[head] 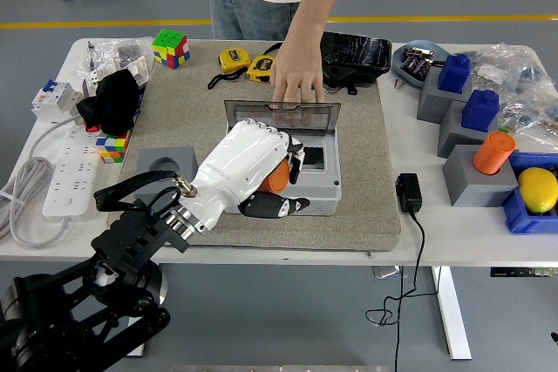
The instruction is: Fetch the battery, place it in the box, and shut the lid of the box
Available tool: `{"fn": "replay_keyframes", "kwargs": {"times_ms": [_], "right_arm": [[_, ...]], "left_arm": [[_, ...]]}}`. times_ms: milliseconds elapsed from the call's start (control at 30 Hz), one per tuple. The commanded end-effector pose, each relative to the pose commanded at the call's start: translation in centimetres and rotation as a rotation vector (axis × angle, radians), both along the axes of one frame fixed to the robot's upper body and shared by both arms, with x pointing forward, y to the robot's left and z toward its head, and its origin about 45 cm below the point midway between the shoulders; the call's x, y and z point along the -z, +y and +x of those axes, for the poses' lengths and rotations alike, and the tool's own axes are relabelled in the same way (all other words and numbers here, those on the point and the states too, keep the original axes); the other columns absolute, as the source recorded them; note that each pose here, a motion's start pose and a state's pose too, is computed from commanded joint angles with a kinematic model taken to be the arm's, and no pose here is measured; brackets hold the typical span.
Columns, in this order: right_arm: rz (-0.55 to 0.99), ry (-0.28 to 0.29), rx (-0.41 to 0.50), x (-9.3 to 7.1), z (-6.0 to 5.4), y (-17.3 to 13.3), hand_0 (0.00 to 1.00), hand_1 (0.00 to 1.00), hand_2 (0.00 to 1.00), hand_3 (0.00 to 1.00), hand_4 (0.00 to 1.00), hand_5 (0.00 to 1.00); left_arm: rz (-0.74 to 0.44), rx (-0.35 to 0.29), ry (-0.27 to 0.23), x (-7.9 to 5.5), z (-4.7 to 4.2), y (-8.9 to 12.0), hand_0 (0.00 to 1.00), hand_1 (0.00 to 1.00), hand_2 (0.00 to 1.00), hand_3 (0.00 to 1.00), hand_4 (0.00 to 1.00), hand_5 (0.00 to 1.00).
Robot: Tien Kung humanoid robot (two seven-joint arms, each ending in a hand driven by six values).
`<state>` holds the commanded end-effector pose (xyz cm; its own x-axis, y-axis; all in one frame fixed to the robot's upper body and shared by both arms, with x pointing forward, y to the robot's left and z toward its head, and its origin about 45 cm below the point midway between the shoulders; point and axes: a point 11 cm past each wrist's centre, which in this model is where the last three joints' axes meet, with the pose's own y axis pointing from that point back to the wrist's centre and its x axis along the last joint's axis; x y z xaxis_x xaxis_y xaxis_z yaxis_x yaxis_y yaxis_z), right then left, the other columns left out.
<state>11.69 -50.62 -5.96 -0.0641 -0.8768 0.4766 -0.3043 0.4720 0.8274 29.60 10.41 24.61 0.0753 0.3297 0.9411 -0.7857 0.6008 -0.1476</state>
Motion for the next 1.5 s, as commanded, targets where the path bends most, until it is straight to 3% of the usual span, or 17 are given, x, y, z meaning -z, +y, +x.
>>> {"fn": "replay_keyframes", "kwargs": {"times_ms": [500, 1067, 1500], "right_arm": [[0.000, 0.000, -0.006, 0.0, 0.3, 0.2, 0.796, 0.741, 0.740, 0.795, 0.998, 0.998], [0.002, 0.004, -0.014, 0.1, 0.6, 0.4, 0.795, 0.740, 0.740, 0.795, 0.998, 0.998], [-0.001, 0.009, -0.022, 0.0, 0.7, 0.4, 0.796, 0.739, 0.740, 0.795, 0.998, 0.998]], "left_arm": [[0.054, -0.011, -0.003, 2.0, 3.07, -1.7, 0.077, 0.055, 0.086, 0.078, 0.850, 0.132], [0.085, -0.048, -0.024, 3.1, 6.58, -3.1, 0.077, 0.059, 0.089, 0.083, 0.820, 0.187], [0.073, -0.067, 0.014, 3.8, 8.16, -3.9, 0.083, 0.059, 0.092, 0.085, 0.806, 0.218]]}}
